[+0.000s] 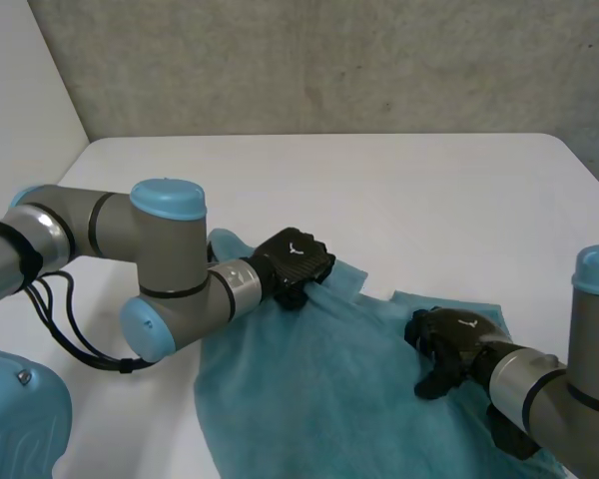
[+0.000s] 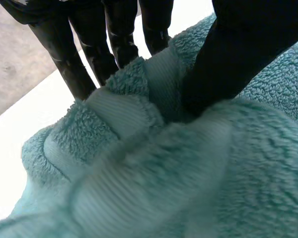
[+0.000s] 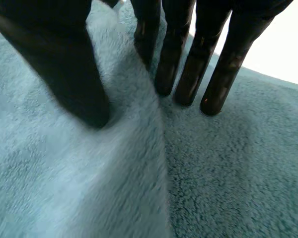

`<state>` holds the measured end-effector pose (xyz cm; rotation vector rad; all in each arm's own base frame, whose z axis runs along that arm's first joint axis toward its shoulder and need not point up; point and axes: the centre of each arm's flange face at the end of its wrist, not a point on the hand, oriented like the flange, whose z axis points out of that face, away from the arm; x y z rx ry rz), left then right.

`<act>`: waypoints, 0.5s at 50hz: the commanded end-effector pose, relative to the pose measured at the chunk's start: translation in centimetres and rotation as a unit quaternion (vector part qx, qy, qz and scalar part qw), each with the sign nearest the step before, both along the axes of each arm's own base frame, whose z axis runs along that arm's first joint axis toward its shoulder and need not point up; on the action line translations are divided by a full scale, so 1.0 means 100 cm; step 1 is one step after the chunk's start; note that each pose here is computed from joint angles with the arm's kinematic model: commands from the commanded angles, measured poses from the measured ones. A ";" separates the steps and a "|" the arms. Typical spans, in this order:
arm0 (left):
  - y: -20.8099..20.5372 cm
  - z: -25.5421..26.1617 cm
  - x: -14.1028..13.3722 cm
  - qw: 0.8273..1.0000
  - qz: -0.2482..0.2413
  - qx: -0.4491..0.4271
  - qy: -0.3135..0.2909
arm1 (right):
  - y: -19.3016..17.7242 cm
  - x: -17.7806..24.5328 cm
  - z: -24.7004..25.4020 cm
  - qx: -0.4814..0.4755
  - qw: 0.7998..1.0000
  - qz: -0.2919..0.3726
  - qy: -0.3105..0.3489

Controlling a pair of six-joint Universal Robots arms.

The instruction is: Fold the laundry

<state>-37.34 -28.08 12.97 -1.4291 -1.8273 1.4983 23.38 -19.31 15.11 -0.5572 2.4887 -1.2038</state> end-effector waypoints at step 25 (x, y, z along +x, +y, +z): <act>-0.002 0.233 0.069 0.878 0.228 -0.323 0.269 | -0.066 0.034 0.232 -0.447 0.887 -0.020 -0.117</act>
